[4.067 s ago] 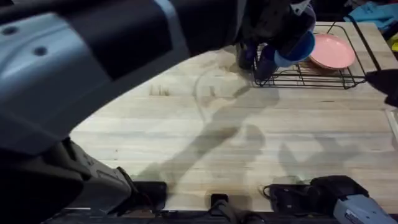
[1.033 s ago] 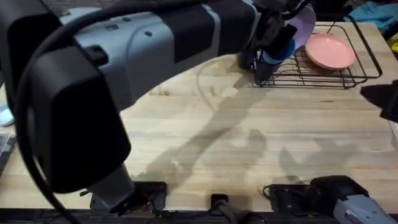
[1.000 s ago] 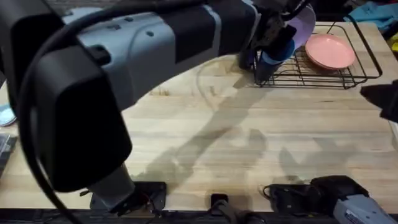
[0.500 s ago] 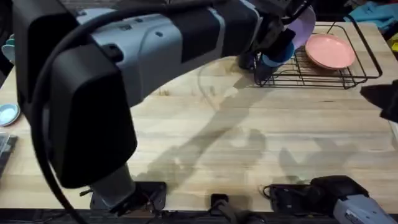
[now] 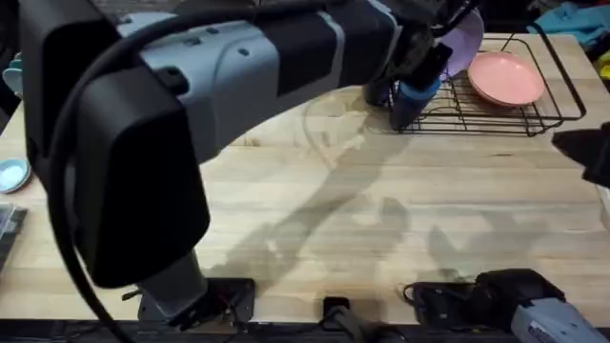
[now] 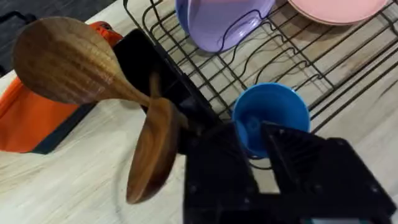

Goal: Pick up the cup on the table and put them onto the rack.

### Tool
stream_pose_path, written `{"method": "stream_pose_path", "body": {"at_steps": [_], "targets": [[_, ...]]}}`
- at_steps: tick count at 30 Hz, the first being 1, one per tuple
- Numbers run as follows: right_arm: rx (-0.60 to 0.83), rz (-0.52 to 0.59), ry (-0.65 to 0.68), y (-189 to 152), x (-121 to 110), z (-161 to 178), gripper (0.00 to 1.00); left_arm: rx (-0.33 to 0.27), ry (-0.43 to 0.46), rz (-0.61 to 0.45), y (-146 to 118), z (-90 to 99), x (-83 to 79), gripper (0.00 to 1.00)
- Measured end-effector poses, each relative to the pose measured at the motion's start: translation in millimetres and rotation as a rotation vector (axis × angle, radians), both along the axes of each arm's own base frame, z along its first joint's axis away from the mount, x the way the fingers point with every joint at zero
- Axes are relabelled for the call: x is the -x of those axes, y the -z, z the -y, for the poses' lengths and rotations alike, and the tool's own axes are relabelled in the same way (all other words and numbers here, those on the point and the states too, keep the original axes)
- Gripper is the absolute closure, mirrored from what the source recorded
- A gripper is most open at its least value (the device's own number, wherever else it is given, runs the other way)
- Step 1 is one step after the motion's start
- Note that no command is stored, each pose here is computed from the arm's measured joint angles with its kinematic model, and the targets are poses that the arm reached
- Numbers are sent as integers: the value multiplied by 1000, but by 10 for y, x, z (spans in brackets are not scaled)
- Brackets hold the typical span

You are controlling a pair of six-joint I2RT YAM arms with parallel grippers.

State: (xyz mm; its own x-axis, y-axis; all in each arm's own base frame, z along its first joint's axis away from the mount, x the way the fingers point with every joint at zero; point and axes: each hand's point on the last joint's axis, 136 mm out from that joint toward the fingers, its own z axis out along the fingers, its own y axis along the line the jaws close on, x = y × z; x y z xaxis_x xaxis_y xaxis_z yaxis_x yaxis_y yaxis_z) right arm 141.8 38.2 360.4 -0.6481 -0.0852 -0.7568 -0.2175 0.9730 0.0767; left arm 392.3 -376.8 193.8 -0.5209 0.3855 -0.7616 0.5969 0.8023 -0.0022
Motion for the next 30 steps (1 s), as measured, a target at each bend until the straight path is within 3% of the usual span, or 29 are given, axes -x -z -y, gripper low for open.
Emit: {"method": "stream_pose_path", "body": {"at_steps": [5,8,25,30], "targets": [[0,0,0,-1,-1,0,9,2,-1,-2,1,0,1,568],[0,0,0,0,0,0,9,2,-1,-1,0,0,0,533],[0,0,0,0,0,0,9,6,2,3,-39,4,20,536],[0,0,0,0,0,0,9,12,1,9,-213,-72,91,536]]}}
